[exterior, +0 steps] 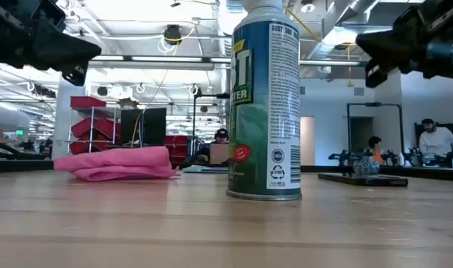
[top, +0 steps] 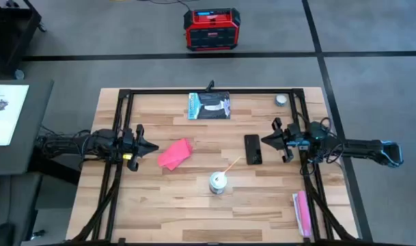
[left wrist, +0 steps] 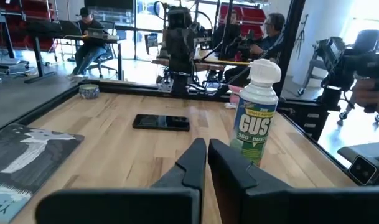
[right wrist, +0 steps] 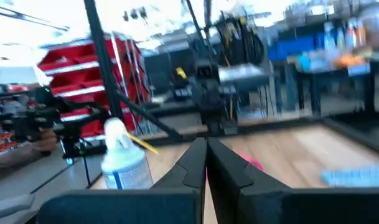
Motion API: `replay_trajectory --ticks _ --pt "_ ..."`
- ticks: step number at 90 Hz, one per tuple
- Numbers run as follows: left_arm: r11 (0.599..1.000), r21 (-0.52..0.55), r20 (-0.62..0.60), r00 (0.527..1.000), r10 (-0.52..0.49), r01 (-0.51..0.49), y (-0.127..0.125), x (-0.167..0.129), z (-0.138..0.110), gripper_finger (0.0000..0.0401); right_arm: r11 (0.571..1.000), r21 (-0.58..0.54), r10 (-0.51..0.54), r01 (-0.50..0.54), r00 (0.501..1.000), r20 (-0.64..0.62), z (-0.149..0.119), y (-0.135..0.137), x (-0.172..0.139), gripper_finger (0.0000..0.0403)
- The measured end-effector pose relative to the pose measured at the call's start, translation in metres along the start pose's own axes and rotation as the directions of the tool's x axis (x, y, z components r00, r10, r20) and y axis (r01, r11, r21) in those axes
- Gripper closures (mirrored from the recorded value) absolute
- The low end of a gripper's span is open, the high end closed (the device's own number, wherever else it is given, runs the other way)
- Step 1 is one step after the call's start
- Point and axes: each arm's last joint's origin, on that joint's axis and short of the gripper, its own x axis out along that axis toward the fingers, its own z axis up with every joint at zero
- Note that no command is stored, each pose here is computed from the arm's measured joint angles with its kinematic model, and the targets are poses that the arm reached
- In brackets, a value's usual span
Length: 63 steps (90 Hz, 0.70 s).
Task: Apply microfiber cloth
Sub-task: Return to Home Position
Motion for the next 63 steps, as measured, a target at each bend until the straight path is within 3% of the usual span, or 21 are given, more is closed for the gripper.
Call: replay_trajectory --ticks 20,37,63 --pt "1.0 0.025 0.003 1.0 -0.001 0.0 0.0 0.0 0.0 0.0398 0.998 -0.055 -0.025 0.028 0.998 0.065 0.007 0.003 -0.012 0.0403" --pt "1.0 0.016 0.014 1.0 0.002 -0.002 0.0 0.0 0.001 0.0398 0.971 -0.024 -0.239 0.239 0.971 -0.009 -0.004 -0.001 -0.022 0.0403" --pt "0.999 0.03 0.056 0.998 0.034 -0.036 0.001 0.0 0.005 0.0398 0.931 -0.013 -0.365 0.365 0.928 -0.07 -0.012 -0.005 -0.023 0.0403"
